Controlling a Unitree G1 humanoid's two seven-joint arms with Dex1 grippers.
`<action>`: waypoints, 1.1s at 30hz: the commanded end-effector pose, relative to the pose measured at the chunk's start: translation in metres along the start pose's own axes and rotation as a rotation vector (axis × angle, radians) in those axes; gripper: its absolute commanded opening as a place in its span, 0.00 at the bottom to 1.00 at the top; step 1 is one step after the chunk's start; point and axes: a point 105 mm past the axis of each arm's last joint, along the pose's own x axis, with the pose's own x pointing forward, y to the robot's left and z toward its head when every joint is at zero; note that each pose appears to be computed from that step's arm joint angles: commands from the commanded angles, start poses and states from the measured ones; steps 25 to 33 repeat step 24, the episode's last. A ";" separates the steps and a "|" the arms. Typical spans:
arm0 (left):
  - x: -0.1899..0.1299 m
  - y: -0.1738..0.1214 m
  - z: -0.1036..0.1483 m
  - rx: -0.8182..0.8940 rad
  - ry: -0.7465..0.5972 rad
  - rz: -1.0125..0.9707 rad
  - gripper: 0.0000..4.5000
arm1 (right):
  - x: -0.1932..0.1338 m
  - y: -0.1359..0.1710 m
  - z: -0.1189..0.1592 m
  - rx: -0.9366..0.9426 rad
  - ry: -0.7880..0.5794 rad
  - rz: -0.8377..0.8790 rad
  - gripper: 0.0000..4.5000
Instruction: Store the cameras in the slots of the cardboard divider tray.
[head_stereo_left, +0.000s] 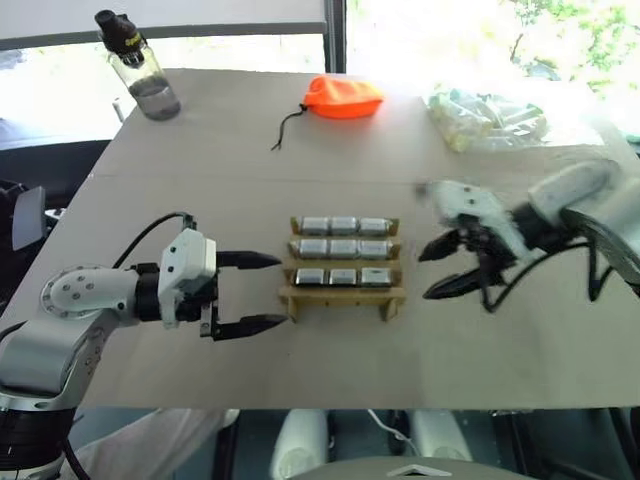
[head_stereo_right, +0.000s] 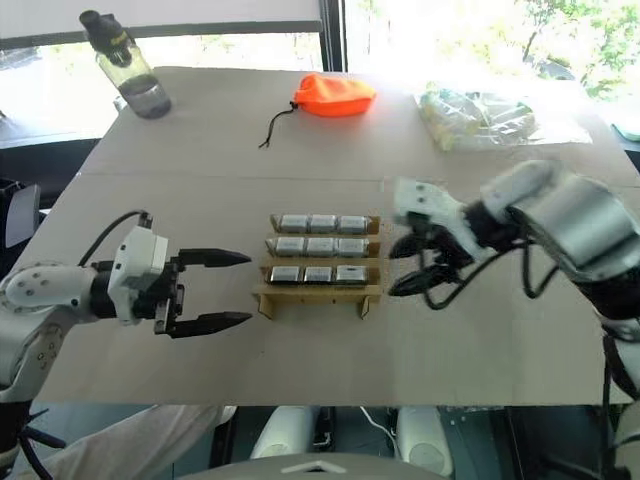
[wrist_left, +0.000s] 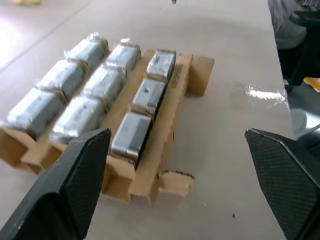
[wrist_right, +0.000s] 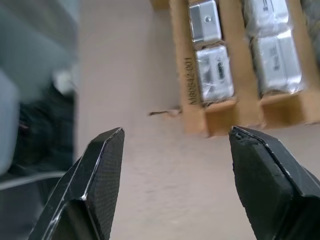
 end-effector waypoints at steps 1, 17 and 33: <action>-0.001 0.013 0.002 0.036 -0.019 0.093 0.99 | -0.037 -0.006 0.010 -0.117 -0.297 -0.125 0.73; -0.015 0.015 -0.064 -0.084 -0.045 0.489 0.99 | -0.077 -0.023 -0.162 -0.082 -0.348 -0.579 0.73; -0.017 0.019 -0.073 -0.060 -0.073 0.490 0.99 | -0.074 -0.018 -0.179 -0.071 -0.344 -0.608 0.73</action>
